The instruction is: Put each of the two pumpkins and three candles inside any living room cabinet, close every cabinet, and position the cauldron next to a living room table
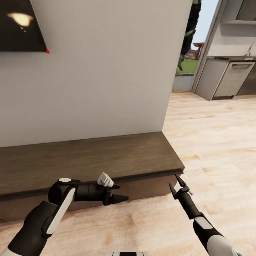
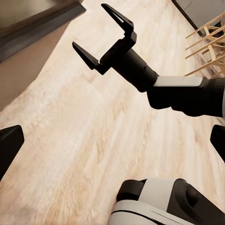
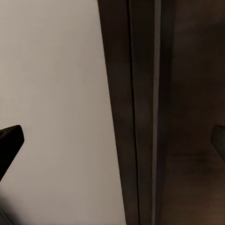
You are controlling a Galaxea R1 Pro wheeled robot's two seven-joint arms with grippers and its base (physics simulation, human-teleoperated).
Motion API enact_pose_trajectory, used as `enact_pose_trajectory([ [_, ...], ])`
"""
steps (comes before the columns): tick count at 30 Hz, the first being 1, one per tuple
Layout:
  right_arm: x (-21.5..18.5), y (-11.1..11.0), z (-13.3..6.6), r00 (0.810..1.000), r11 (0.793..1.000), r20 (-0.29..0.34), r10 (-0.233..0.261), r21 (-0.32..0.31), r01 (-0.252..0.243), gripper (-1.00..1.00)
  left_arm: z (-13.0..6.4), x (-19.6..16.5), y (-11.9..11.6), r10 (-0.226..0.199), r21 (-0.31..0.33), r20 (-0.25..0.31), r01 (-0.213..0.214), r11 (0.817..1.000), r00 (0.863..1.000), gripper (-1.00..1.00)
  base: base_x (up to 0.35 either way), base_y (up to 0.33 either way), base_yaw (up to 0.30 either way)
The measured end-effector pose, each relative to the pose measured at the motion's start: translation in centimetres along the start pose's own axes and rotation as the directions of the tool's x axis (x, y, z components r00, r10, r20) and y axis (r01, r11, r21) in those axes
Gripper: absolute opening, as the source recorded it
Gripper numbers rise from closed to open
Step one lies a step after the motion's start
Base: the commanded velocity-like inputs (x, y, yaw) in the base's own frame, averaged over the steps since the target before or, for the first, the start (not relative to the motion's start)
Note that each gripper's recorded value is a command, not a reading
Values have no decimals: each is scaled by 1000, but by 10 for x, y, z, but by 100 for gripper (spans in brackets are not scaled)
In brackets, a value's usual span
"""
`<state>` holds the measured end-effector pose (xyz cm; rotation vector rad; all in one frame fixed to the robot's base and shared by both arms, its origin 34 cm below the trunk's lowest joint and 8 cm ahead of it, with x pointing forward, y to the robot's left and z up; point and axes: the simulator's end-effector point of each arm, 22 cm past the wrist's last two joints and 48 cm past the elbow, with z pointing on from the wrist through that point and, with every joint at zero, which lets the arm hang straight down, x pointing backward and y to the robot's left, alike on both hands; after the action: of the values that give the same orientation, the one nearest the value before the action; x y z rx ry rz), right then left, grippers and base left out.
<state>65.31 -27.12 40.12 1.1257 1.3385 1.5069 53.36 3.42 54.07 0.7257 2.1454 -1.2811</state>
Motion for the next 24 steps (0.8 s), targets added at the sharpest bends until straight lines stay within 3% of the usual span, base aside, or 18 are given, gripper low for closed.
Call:
enact_pose_trajectory([
  [24, 2, -1, -3, 1000, 1000, -5, 6, -1, -6, 100, 0, 0, 0, 0, 0, 1, 0, 1000, 1000, 100, 100, 15, 0],
])
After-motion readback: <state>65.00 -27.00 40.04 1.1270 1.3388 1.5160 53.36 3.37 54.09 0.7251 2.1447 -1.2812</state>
